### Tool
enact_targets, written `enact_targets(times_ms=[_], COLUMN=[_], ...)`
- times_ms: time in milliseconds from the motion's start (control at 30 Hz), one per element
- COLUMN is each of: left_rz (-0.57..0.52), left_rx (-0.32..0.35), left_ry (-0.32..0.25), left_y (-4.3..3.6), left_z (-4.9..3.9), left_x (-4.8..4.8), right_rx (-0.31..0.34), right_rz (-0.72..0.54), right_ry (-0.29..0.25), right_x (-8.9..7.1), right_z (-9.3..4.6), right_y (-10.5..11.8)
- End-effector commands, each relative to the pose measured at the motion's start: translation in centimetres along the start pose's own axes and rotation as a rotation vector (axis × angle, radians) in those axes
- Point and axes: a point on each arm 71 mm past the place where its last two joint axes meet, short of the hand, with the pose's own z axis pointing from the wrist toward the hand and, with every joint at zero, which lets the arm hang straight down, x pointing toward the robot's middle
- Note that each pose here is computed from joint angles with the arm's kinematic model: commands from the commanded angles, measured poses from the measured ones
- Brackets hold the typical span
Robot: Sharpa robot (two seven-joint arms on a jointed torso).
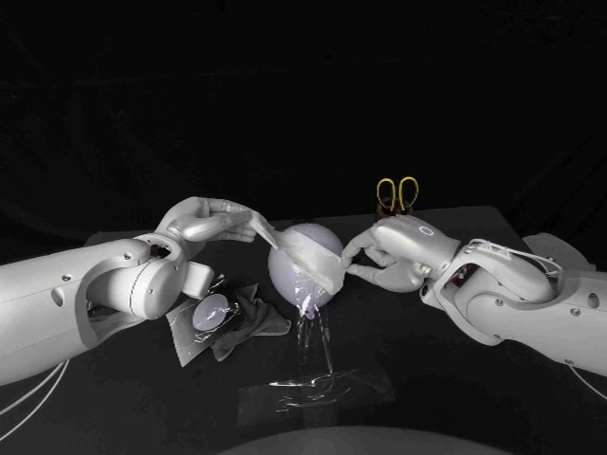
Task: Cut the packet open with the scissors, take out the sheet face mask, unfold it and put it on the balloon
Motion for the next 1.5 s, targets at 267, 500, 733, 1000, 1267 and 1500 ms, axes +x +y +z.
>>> enact_targets(times_ms=[267, 500, 733, 1000, 1267, 1500], left_rz=[-0.004, 0.000, 0.029, 0.105, 0.158, 0.169], left_rx=[0.019, 0.024, 0.039, 0.063, 0.078, 0.102], left_ry=[0.018, 0.019, 0.033, 0.054, 0.067, 0.077], left_y=[-0.26, -0.29, -0.36, -0.41, -0.34, -0.36], left_z=[0.06, 0.20, 0.53, 1.04, 1.68, 2.18], left_x=[0.34, 0.50, 0.73, 0.87, 0.66, 0.31], right_rx=[-0.030, -0.058, -0.082, -0.098, -0.089, -0.081], right_rz=[0.071, 0.114, 0.150, 0.162, 0.156, 0.144], right_ry=[-0.080, -0.116, -0.143, -0.166, -0.192, -0.203], right_x=[-0.5, -1.4, -2.6, -3.4, -4.7, -5.4], right_z=[0.3, 1.0, 2.0, 3.4, 5.5, 6.7], right_y=[0.5, 1.5, 2.3, 2.4, 1.6, 1.1])
